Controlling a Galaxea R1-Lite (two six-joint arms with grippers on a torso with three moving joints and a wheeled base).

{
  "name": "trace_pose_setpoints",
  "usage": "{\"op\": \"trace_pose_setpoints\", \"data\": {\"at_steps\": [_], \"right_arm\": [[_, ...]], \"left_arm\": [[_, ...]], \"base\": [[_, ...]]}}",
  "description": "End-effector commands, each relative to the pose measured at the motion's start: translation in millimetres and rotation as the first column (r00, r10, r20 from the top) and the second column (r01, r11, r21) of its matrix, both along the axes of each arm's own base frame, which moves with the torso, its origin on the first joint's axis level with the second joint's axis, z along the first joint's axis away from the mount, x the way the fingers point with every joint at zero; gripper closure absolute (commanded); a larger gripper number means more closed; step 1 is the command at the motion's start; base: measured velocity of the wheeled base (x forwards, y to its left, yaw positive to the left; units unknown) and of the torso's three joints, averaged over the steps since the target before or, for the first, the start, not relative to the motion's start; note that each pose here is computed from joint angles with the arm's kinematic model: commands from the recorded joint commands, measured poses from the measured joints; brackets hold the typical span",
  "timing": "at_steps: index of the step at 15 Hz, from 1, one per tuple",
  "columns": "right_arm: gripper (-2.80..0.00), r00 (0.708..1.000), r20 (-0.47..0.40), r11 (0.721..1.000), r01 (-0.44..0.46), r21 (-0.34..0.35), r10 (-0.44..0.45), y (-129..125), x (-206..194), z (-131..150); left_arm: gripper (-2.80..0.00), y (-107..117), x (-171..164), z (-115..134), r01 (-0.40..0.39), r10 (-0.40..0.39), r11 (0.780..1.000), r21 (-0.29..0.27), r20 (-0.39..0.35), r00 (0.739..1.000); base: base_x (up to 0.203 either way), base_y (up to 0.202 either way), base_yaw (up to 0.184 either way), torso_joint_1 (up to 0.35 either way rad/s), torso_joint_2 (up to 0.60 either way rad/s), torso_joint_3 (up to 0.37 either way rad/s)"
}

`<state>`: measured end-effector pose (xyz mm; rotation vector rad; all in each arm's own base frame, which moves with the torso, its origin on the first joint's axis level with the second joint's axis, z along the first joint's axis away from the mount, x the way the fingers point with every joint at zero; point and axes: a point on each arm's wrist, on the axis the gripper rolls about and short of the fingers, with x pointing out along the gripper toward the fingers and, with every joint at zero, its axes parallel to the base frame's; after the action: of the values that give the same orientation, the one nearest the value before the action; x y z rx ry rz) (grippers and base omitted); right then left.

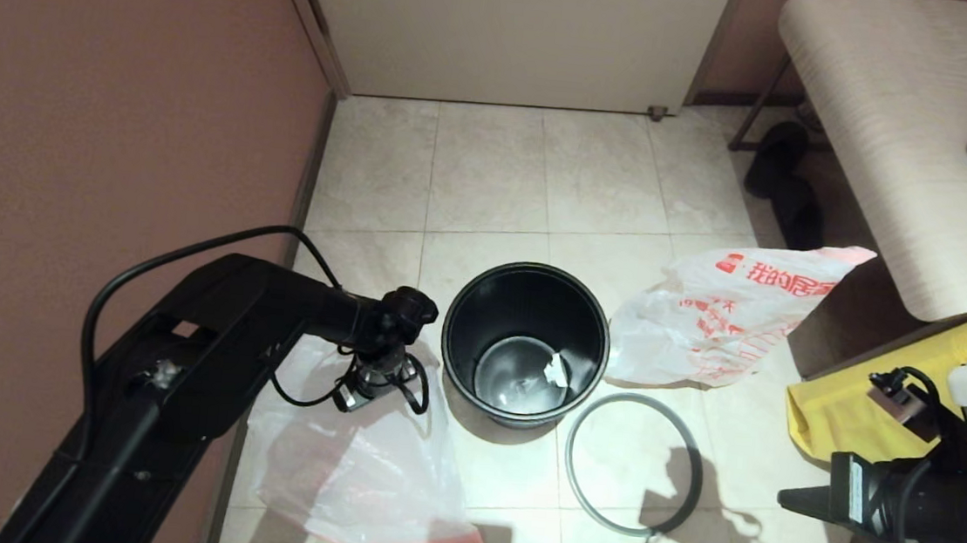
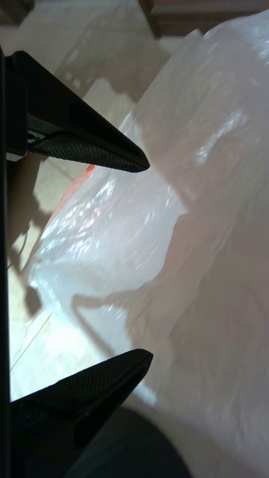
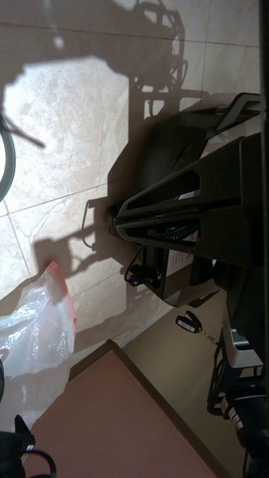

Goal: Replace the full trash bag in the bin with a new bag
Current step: Pick up a new trash bag

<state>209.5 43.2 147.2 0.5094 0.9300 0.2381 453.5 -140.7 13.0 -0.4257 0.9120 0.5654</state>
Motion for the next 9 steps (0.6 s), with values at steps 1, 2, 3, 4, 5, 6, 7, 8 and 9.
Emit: {"op": "trace_pose_setpoints", "data": {"at_steps": [1,2,3,4,5,6,7,8,9], "right_arm": [[0.0,1.0,-0.008,1.0,0.0,0.001,0.0,0.1,-0.1,-1.5],[0.0,1.0,-0.008,1.0,0.001,0.001,-0.001,0.1,-0.2,-1.8],[0.0,1.0,-0.007,1.0,0.0,0.002,0.0,0.2,0.0,-1.4],[0.0,1.0,-0.007,1.0,-0.001,0.001,0.001,0.2,0.1,-1.5],[0.0,1.0,-0.004,1.0,-0.005,-0.002,0.005,0.2,0.3,-1.6],[0.0,1.0,-0.006,1.0,-0.009,-0.001,0.009,0.4,0.7,-2.2],[0.0,1.0,-0.011,1.0,-0.011,0.001,0.011,0.4,1.4,-3.3],[0.0,1.0,-0.024,1.0,-0.013,0.0,0.013,0.8,4.2,-6.7],[0.0,1.0,-0.017,1.0,-0.014,0.002,0.014,1.6,8.7,-9.2]], "left_arm": [[-2.8,-11.6,-8.7,29.1,0.016,-0.014,0.999,-0.034,0.062,0.998],[-2.8,-11.6,-5.2,25.4,0.013,-0.01,0.999,-0.036,0.081,0.997],[-2.8,-8.9,0.5,17.3,0.007,-0.004,1.0,-0.03,0.094,0.996],[-2.8,-3.8,8.2,4.8,-0.001,0.003,1.0,-0.015,0.1,0.995],[-2.8,1.6,16.0,-10.8,-0.015,0.014,1.0,0.012,0.101,0.995],[-2.8,6.2,22.6,-26.8,-0.029,0.023,0.998,0.055,0.098,0.995],[-2.8,11.4,27.2,-39.3,-0.039,0.029,0.994,0.104,0.092,0.995],[-2.8,14.6,29.4,-44.4,-0.046,0.034,0.99,0.133,0.094,0.995],[-2.8,15.2,31.2,-46.1,-0.046,0.032,0.99,0.135,0.1,0.994]], "base": [[0.0,0.0,0.0,0.0,0.0,0.0],[0.0,0.0,0.0,0.0,0.0,0.0],[0.0,0.0,0.0,0.0,0.0,0.0],[0.0,0.0,0.0,0.0,0.0,0.0],[0.0,0.0,0.0,0.0,0.0,0.0],[0.0,0.0,0.0,0.0,0.0,0.0],[0.0,0.0,0.0,0.0,0.0,0.0],[0.0,0.0,0.0,0.0,0.0,0.0],[0.0,0.0,0.0,0.0,0.0,0.0]]}}
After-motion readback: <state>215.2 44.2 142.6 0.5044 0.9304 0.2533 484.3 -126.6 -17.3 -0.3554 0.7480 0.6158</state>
